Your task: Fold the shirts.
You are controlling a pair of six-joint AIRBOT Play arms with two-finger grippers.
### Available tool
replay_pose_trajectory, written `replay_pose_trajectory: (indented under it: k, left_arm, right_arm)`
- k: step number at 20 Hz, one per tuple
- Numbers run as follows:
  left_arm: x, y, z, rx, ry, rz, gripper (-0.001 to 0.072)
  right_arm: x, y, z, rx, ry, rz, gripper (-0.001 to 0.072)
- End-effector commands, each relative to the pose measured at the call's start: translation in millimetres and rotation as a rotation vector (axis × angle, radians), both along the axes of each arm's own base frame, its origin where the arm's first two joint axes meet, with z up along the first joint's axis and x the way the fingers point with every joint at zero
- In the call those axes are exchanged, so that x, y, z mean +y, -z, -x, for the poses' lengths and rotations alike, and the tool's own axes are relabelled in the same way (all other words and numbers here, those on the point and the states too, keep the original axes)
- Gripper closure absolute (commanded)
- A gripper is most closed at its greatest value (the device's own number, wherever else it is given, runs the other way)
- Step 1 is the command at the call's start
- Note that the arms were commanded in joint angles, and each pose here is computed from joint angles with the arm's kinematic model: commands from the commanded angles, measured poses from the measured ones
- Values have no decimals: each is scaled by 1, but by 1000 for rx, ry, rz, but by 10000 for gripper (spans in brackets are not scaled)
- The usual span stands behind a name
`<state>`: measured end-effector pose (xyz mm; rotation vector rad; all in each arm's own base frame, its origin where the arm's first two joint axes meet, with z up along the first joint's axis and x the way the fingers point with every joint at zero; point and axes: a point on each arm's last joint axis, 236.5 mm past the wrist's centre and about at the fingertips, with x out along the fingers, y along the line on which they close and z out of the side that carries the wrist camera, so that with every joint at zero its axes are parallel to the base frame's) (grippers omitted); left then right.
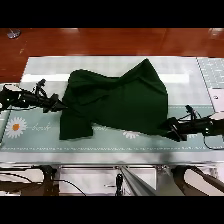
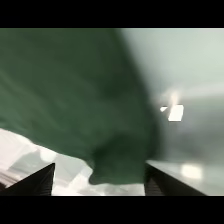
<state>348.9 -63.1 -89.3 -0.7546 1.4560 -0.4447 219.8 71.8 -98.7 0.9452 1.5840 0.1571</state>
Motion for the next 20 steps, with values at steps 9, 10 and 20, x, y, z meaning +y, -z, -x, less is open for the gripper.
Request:
replay_pose_trajectory:
  k: [9, 10, 20]
  left_arm:
    - [-18, -106, -58, -221, -26, 115, 692]
    - [-20, -155, -79, -357, -51, 136, 692]
    - [13, -600, 15, -1557, -256, -298, 692]
  right_arm:
    - [24, -133, -119, -407, -208, 70, 682]
    - [18, -178, -144, -527, -207, 111, 682]
    - [-12, -569, -68, -1473, -122, 638, 682]
